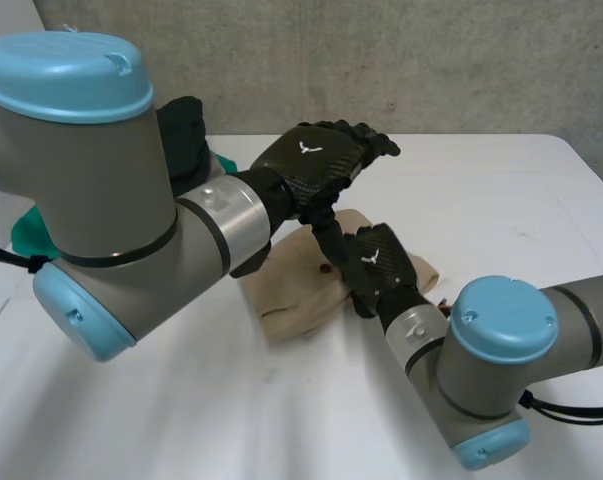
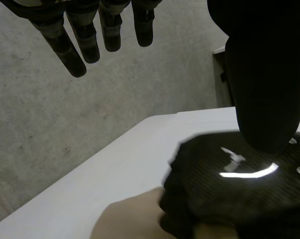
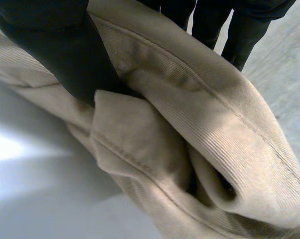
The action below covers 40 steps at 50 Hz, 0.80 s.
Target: Fold the laundry.
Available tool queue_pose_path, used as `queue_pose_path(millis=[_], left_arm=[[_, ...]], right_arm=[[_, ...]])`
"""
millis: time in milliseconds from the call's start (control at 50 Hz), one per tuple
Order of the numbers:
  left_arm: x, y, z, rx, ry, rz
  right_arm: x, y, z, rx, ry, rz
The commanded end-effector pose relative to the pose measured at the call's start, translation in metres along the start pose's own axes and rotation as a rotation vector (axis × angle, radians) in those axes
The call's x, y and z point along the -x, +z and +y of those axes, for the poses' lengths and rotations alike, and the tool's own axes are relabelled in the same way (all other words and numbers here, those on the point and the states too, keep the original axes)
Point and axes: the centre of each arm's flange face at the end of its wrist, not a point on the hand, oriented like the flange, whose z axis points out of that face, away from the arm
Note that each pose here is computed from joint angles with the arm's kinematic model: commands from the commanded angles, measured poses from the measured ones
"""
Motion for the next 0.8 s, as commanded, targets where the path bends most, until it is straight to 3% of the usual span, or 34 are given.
queue_pose_path(millis=[20, 80, 200, 320, 380, 580, 800], left_arm=[[-0.006, -0.003, -0.001, -0.006, -0.002, 0.009], [-0.004, -0.003, -0.001, -0.004, -0.004, 0.007], [0.001, -0.004, -0.003, -0.010, -0.008, -0.009], [0.006, -0.005, -0.006, -0.020, -0.008, -0.020], [0.006, -0.006, -0.008, -0.024, -0.007, -0.022], [0.006, -0.008, -0.008, -0.023, -0.009, -0.018], [0.007, -0.009, -0.007, -0.018, -0.011, -0.026]], right_arm=[[-0.014, 0.001, -0.003, 0.015, 0.070, 0.042], [-0.021, -0.001, -0.005, 0.043, 0.136, 0.080], [-0.058, -0.012, -0.012, 0.163, 0.408, 0.195], [-0.079, -0.016, 0.003, 0.345, 0.679, 0.191], [-0.087, -0.013, 0.012, 0.400, 0.730, 0.185], [-0.086, -0.005, 0.041, 0.466, 0.728, 0.098], [-0.079, 0.015, 0.057, 0.410, 0.668, 0.068]])
